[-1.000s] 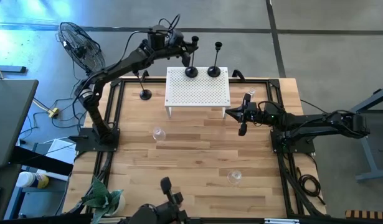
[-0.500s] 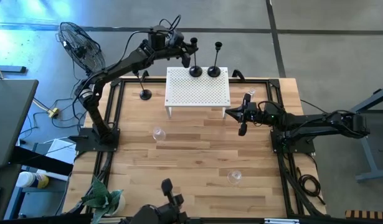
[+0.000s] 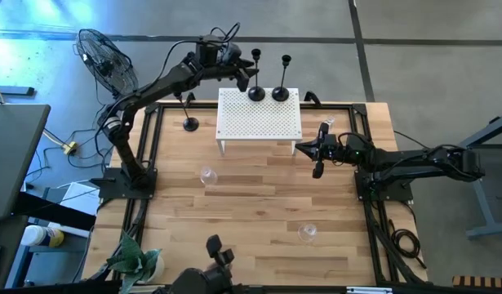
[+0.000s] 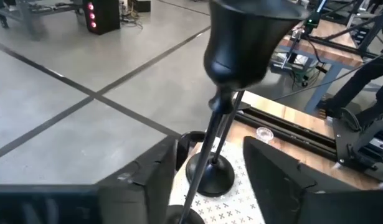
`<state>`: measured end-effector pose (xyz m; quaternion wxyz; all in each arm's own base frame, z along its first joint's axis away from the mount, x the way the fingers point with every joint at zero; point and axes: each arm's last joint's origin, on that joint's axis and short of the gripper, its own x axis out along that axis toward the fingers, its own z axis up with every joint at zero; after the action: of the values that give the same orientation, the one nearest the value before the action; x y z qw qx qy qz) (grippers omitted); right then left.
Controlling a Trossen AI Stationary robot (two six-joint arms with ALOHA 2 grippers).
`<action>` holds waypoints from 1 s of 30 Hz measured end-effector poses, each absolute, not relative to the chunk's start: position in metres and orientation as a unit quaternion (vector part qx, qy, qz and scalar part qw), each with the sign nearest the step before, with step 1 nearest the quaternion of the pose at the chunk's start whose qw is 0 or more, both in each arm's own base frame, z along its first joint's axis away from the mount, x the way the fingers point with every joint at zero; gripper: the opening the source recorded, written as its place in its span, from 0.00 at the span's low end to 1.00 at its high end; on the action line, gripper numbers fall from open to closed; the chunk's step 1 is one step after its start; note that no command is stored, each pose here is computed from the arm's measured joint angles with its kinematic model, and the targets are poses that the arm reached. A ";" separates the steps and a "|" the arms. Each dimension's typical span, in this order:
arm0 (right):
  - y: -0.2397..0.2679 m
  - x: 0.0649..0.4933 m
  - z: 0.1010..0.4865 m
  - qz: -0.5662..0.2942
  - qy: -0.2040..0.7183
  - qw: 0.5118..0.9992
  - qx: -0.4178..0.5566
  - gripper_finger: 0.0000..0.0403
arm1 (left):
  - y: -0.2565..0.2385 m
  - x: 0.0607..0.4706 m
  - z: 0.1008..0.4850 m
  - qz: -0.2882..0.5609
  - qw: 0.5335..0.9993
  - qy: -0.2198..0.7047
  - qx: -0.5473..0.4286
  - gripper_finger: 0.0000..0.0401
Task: Pick & Place candle stick holders
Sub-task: Put the black candle holder on the shelf
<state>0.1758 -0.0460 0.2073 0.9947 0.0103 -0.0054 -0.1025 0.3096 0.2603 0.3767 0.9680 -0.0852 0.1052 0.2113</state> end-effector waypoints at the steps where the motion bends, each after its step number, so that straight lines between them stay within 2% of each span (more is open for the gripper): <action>1: -0.046 0.176 0.207 -0.103 -0.005 0.995 0.011 0.00 | 0.259 0.309 0.378 0.211 0.968 0.105 -0.084 0.49; 6: -0.046 0.176 0.207 -0.103 -0.006 0.995 0.012 0.00 | 0.251 0.299 0.391 0.209 0.970 0.107 -0.059 0.56; 15: -0.046 0.176 0.207 -0.103 -0.005 0.995 0.010 0.00 | 0.217 0.257 0.425 0.233 0.961 0.151 -0.017 0.55; 19: -0.046 0.176 0.207 -0.103 -0.005 0.995 0.009 0.00 | 0.199 0.235 0.430 0.254 0.946 0.201 -0.028 0.44; 23: -0.046 0.176 0.207 -0.103 -0.005 0.995 0.008 0.00 | 0.182 0.227 0.422 0.280 0.926 0.250 -0.026 0.25; 27: -0.046 0.176 0.207 -0.102 -0.005 0.995 0.006 0.00 | 0.163 0.227 0.396 0.264 0.926 0.270 -0.017 0.05; 30: -0.046 0.176 0.207 -0.103 -0.005 0.995 0.006 0.00 | 0.148 0.230 0.369 0.258 0.931 0.257 -0.024 0.02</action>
<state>0.1758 -0.0460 0.2072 0.9947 0.0062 -0.0049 -0.1026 0.2295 0.1480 0.3692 0.9310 -0.0237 0.2570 0.2579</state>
